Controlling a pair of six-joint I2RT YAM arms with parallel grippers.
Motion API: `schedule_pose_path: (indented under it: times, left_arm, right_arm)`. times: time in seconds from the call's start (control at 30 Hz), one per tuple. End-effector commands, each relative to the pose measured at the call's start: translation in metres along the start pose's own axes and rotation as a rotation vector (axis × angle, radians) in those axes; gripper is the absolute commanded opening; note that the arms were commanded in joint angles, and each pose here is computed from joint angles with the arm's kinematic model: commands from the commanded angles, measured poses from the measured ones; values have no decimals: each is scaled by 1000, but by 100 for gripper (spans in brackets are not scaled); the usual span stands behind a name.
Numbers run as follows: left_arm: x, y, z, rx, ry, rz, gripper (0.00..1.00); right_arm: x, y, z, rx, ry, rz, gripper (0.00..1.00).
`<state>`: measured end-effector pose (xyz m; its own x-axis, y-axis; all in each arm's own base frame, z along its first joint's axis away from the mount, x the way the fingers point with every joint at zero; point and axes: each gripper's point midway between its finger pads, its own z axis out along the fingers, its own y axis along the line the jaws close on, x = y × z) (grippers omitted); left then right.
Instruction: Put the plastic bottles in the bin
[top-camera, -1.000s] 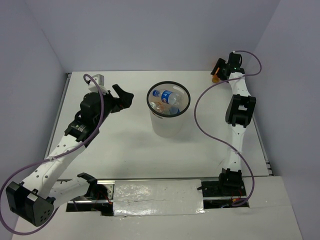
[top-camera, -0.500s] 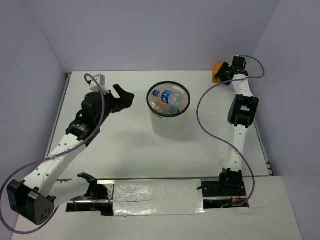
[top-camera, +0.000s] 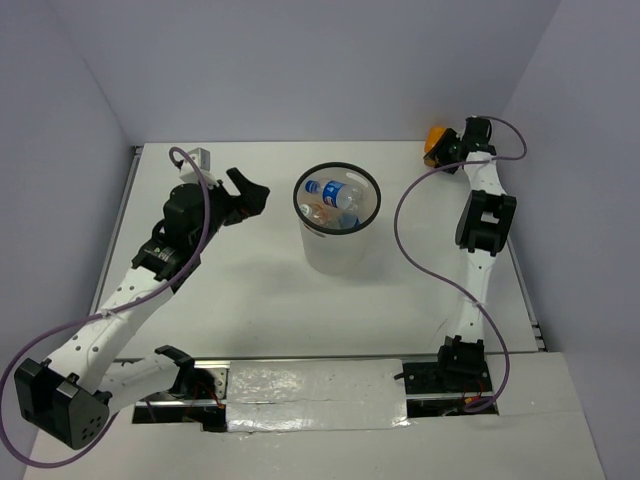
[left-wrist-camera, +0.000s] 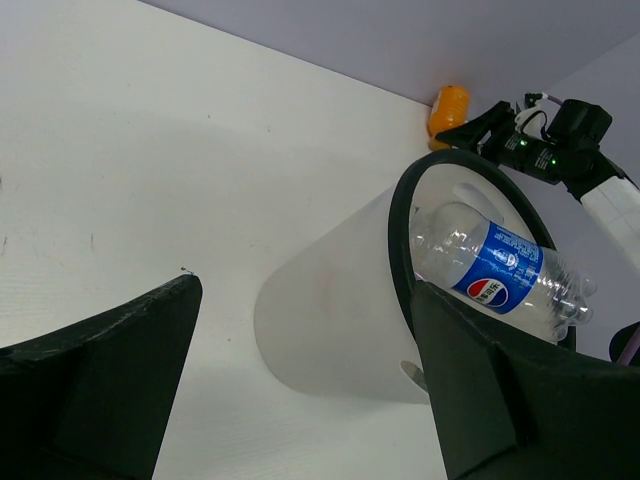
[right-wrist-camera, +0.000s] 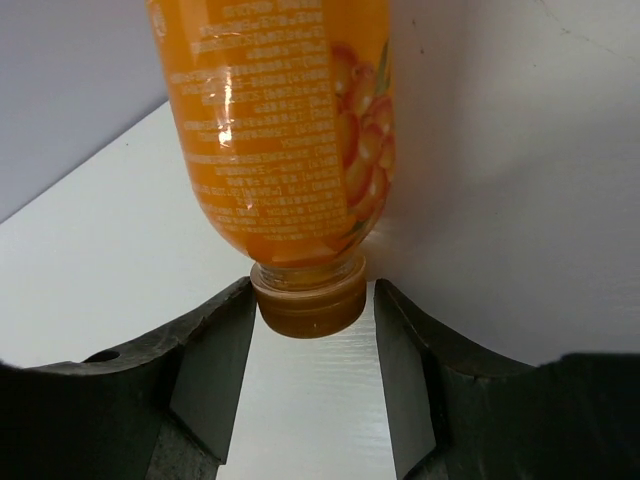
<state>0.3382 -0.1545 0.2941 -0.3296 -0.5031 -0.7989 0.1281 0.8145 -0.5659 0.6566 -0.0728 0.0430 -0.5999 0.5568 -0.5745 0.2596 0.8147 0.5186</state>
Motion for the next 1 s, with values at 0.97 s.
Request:
schedule_pose_path:
  times: [0.97]
  left_arm:
    - [-27,-27,-15,126,-106,-48,99]
  right_arm:
    - [-8,65,-120,-321,-29,-212,24]
